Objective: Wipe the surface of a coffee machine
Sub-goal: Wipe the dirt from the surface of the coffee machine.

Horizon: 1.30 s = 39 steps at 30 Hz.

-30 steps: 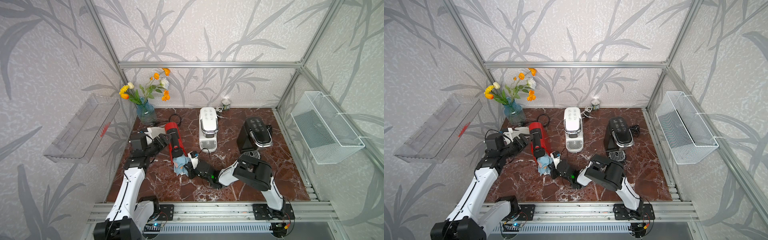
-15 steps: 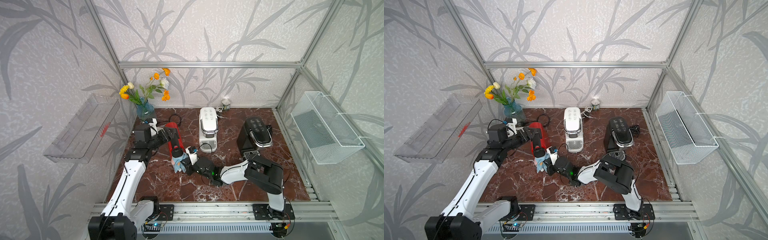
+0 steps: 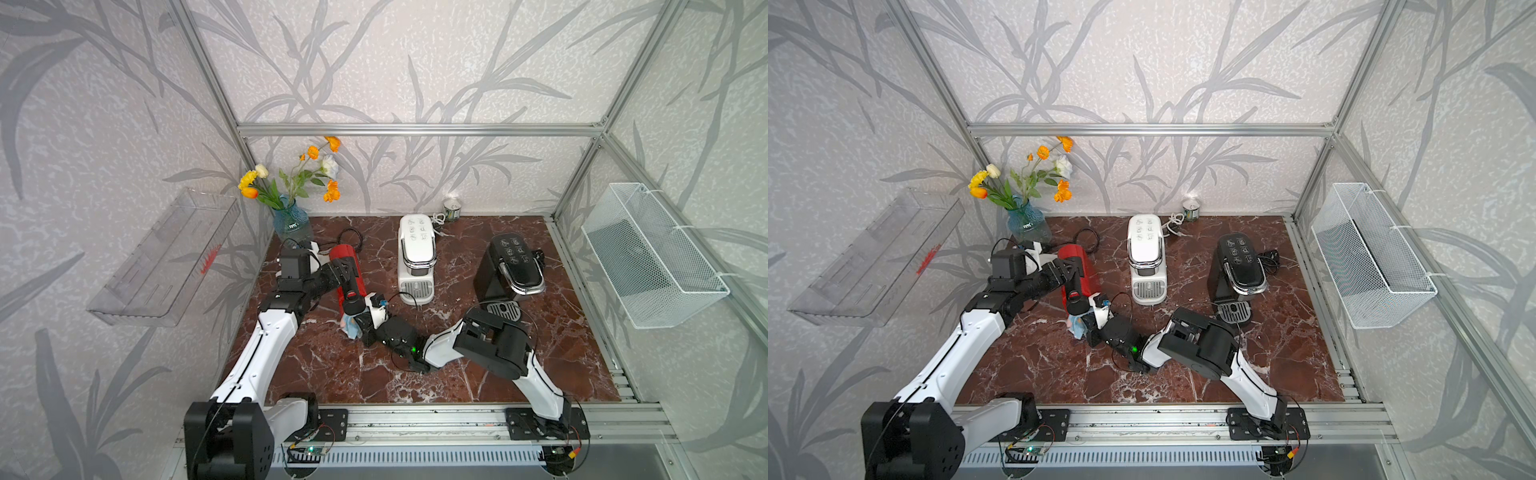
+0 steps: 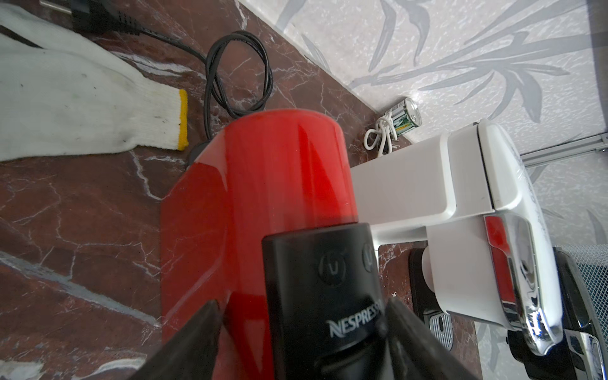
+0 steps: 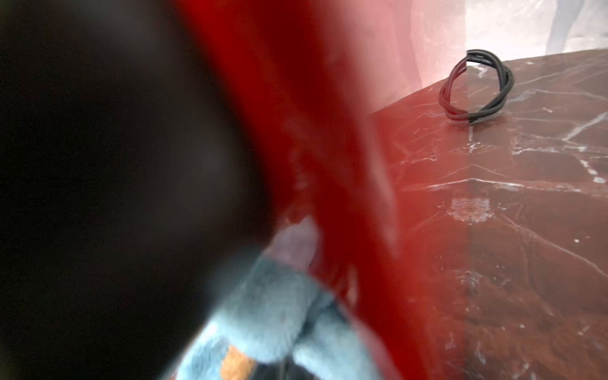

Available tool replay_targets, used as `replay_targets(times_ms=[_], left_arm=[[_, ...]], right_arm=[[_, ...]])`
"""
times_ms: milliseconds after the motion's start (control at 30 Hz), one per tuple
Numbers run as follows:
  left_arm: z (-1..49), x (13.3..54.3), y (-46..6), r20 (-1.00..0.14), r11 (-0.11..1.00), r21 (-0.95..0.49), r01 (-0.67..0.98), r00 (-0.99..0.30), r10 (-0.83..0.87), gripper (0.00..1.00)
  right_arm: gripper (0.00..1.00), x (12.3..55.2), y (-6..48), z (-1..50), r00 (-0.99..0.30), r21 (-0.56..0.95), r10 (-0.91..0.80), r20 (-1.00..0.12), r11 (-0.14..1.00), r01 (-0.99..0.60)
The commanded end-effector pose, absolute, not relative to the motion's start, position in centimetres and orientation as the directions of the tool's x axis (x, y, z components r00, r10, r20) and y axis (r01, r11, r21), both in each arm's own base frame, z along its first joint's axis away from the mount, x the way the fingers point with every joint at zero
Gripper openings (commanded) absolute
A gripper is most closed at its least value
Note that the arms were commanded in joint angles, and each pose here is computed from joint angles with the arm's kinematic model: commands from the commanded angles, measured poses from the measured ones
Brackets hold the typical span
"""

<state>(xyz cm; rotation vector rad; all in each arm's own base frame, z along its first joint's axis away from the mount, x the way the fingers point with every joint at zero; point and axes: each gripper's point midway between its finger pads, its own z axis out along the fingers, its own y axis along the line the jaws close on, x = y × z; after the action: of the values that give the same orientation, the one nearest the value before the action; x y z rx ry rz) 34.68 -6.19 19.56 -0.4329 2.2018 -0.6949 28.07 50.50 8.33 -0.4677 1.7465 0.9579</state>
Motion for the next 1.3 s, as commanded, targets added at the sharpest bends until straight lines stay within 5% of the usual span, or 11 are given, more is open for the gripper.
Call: replay_targets(times_ms=[0,567,867,1267], left_arm=[[16.7,33.0,-6.4,-0.523,0.794,-0.594,-0.130,-0.686,-0.505,0.76],[16.6,32.7,-6.9,-0.505,0.781,-0.612,-0.124,-0.699,-0.507,0.76],[16.7,32.6,-6.8,-0.513,0.784,-0.609,-0.119,-0.695,-0.504,0.76],[16.9,32.6,-7.2,-0.504,0.776,-0.621,-0.112,-0.700,-0.505,0.75]], right_arm=[[0.00,32.5,49.7,9.0,-0.355,0.374,0.180,-0.917,0.695,-0.614],[0.00,28.3,45.2,1.8,-0.582,0.460,0.099,-0.807,0.724,-0.515],[0.00,26.0,44.7,8.0,-0.526,0.499,0.164,-0.834,0.630,-0.595],[0.00,28.4,49.1,15.6,-0.408,0.502,0.293,-0.865,0.534,-0.680]])
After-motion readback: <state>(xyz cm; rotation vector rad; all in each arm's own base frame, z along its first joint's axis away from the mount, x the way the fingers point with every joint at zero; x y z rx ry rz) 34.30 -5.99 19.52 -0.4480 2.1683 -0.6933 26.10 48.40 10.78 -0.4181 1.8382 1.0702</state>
